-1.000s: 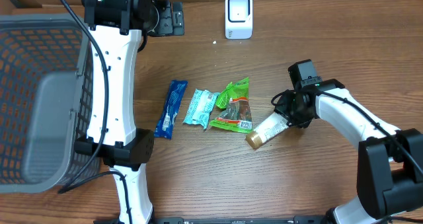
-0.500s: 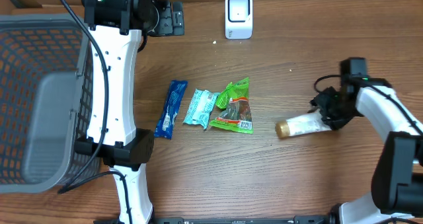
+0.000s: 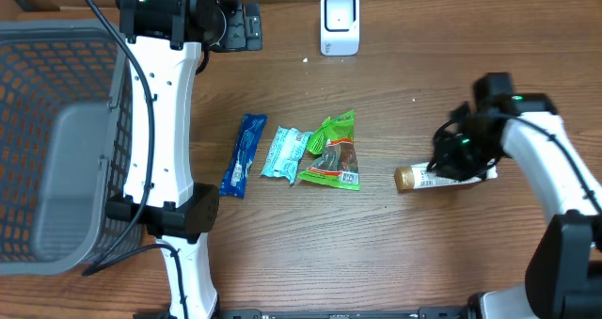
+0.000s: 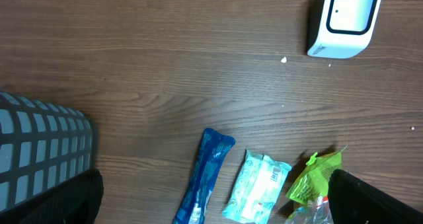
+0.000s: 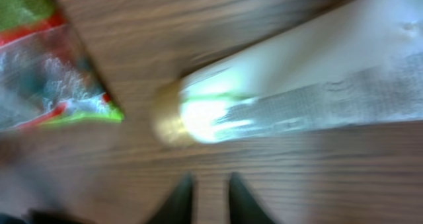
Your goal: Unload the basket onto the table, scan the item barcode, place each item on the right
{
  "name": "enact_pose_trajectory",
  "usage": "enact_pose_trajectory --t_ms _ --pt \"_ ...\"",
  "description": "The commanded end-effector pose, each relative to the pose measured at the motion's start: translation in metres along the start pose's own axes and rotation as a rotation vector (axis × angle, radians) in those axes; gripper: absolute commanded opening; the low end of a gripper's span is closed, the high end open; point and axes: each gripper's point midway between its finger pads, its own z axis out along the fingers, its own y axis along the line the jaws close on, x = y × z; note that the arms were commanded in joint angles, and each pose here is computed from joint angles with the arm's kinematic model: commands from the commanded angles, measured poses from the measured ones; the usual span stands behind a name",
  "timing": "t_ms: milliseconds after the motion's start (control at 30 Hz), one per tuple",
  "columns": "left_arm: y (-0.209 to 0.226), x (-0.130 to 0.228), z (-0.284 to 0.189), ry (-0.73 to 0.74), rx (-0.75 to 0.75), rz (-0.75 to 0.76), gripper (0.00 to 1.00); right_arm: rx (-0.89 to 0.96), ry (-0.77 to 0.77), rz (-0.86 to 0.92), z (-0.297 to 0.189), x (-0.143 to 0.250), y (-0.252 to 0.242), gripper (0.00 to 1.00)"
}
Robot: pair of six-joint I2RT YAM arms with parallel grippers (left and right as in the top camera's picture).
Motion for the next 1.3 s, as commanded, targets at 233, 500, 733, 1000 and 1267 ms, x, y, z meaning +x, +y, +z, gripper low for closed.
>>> enact_pose_trajectory --t_ms 233,500,733,1000,1267 --pt "0.006 -0.002 0.001 -0.003 -0.018 -0.009 1.00 0.083 0.061 -0.299 0.046 0.040 0.031 0.04" --pt "0.006 -0.002 0.002 -0.001 -0.018 -0.009 1.00 0.164 -0.056 -0.342 0.073 0.023 0.014 0.04" --pt "0.006 -0.002 0.002 -0.001 -0.018 -0.008 1.00 0.142 -0.263 -0.373 0.078 -0.019 0.025 0.20" --pt "0.007 -0.002 0.002 -0.001 -0.019 -0.009 1.00 0.035 -0.627 -0.208 0.043 -0.092 0.059 0.26" --pt "0.005 -0.002 0.002 -0.001 -0.017 -0.006 1.00 0.064 -0.577 -0.327 -0.018 -0.093 0.066 0.64"
